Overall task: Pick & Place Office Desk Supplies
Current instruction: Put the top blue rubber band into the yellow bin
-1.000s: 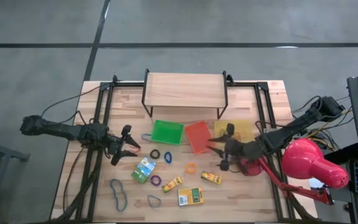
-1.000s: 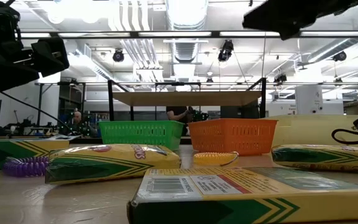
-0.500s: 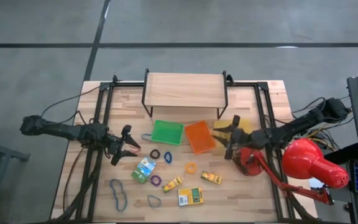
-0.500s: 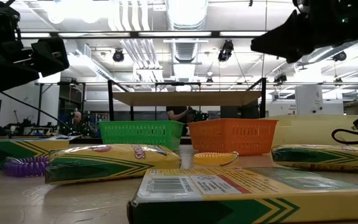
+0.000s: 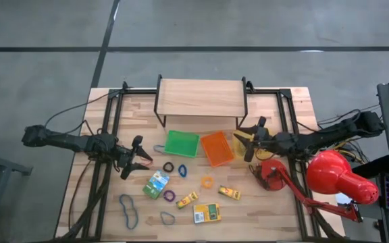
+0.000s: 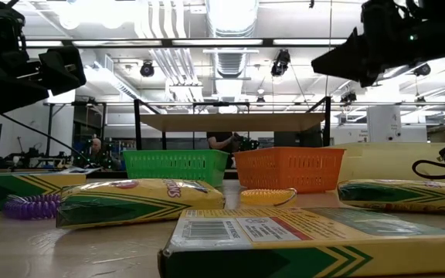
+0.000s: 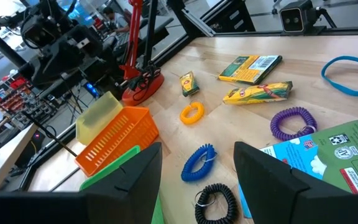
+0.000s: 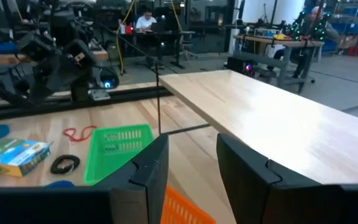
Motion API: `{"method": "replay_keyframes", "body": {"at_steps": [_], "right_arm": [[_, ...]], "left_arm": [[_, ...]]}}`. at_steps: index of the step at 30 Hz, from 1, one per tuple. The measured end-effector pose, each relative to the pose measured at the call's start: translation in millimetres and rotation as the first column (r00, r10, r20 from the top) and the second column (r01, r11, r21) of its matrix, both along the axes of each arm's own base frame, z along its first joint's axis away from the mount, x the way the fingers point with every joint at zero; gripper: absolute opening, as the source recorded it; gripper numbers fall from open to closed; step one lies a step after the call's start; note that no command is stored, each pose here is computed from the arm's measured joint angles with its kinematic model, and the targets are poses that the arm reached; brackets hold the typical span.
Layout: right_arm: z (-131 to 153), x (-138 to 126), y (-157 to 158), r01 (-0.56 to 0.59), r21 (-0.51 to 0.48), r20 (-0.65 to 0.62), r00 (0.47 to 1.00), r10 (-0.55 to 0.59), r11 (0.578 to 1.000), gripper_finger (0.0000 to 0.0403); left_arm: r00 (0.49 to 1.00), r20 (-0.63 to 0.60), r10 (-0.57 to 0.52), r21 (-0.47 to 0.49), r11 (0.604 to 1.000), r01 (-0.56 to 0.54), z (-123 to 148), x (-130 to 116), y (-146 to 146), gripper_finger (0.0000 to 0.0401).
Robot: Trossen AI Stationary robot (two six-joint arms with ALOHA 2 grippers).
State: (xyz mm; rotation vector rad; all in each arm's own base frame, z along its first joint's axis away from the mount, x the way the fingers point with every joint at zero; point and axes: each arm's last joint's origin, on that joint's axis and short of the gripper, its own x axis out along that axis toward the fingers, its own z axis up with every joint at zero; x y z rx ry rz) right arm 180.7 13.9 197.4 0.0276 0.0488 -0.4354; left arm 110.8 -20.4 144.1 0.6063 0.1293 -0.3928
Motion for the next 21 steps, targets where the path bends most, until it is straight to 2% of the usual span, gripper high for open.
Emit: {"method": "replay_keyframes", "body": {"at_steps": [11,21], "right_arm": [[5.5,2.5,0.4,0.000,-0.001,0.010,1.000,0.000,1.000,0.0121],[5.3,2.6,0.4,0.000,-0.001,0.009,1.000,0.000,1.000,0.0132]], "left_arm": [[1.000,-0.001,0.000,0.000,1.000,0.000,-0.1,0.0,0.0,0.0204],[1.000,-0.001,0.000,0.000,1.000,0.000,-0.1,0.0,0.0,0.0204]]}}
